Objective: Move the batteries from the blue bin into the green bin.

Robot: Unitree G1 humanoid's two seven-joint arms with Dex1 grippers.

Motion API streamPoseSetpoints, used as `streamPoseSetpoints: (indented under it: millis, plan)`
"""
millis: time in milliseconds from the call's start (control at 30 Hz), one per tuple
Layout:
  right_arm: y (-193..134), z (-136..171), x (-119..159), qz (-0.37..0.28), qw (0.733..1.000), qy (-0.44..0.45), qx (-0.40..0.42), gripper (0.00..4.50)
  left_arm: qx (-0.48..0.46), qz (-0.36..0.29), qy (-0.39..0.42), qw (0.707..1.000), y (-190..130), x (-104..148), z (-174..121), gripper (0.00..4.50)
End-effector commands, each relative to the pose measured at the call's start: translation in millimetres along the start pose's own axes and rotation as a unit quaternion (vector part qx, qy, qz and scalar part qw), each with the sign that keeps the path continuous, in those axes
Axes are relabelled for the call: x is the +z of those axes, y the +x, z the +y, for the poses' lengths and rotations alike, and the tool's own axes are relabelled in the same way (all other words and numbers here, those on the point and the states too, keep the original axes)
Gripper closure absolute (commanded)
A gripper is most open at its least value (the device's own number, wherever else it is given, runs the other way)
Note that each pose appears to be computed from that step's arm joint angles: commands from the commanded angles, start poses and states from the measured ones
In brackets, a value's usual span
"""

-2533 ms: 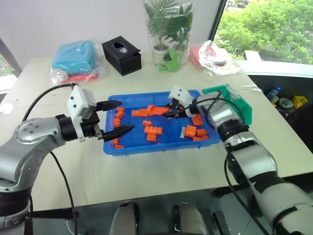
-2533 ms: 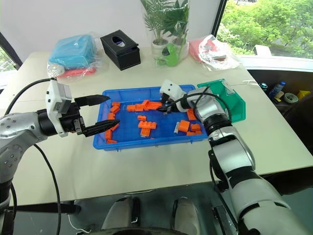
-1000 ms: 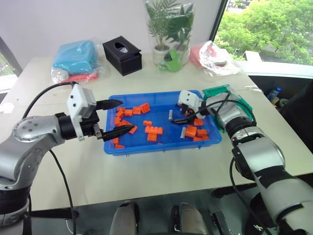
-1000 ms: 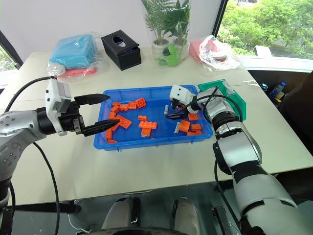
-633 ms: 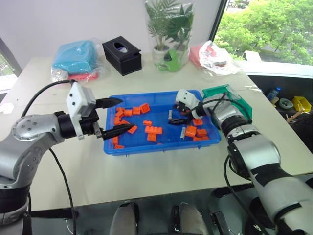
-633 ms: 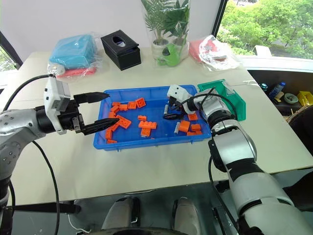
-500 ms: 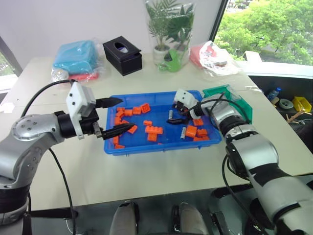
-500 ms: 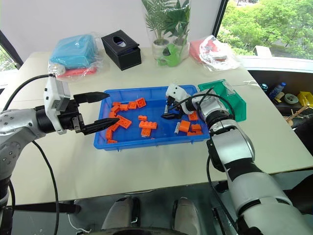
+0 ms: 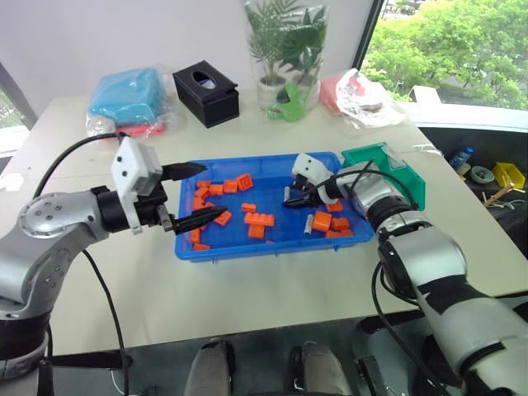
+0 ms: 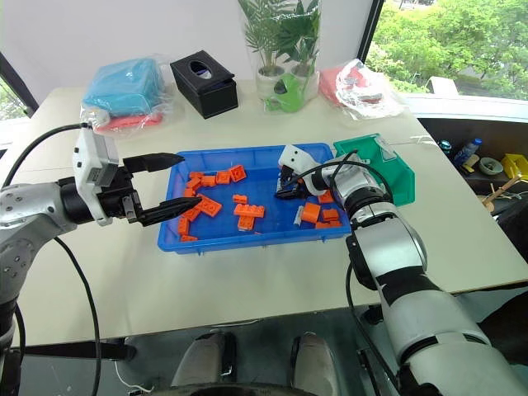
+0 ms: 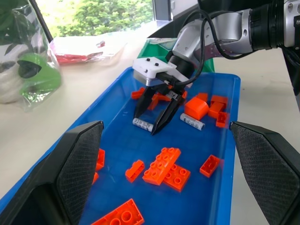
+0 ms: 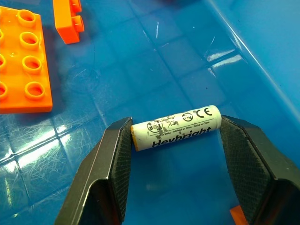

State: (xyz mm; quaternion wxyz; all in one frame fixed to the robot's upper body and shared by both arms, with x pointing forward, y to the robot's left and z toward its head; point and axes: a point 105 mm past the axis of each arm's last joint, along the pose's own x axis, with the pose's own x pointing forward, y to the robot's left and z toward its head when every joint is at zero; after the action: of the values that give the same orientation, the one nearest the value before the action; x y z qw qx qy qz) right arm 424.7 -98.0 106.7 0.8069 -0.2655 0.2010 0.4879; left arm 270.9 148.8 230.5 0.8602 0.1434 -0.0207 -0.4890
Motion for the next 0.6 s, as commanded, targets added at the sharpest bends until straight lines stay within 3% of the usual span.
streamPoseSetpoints:
  millis: [33,200,333,467,600]
  plan:
    - [-11.3,-10.4,27.3,-0.052,0.998,-0.018,-0.012,2.27,0.003,-0.012,0.027,1.000,-3.2,13.7,0.0,0.00]
    - [-37.5,-23.5,82.8,-0.173,0.984,-0.011,-0.029,2.27,-0.002,-0.011,0.023,1.000,-3.4,11.8,-1.1,0.00]
    - [-82.1,-37.1,93.7,-0.223,0.968,0.014,-0.114,2.27,-0.005,-0.011,0.017,1.000,-1.5,8.5,-0.8,0.00]
    - [-155.2,-61.6,33.7,-0.148,0.931,0.072,-0.324,2.27,-0.017,-0.019,0.006,1.000,5.6,5.9,-1.0,0.00]
    - [-188.5,-60.4,-3.2,-0.113,0.901,0.133,-0.397,2.27,-0.031,-0.022,0.003,0.999,11.6,4.1,-1.8,0.00]
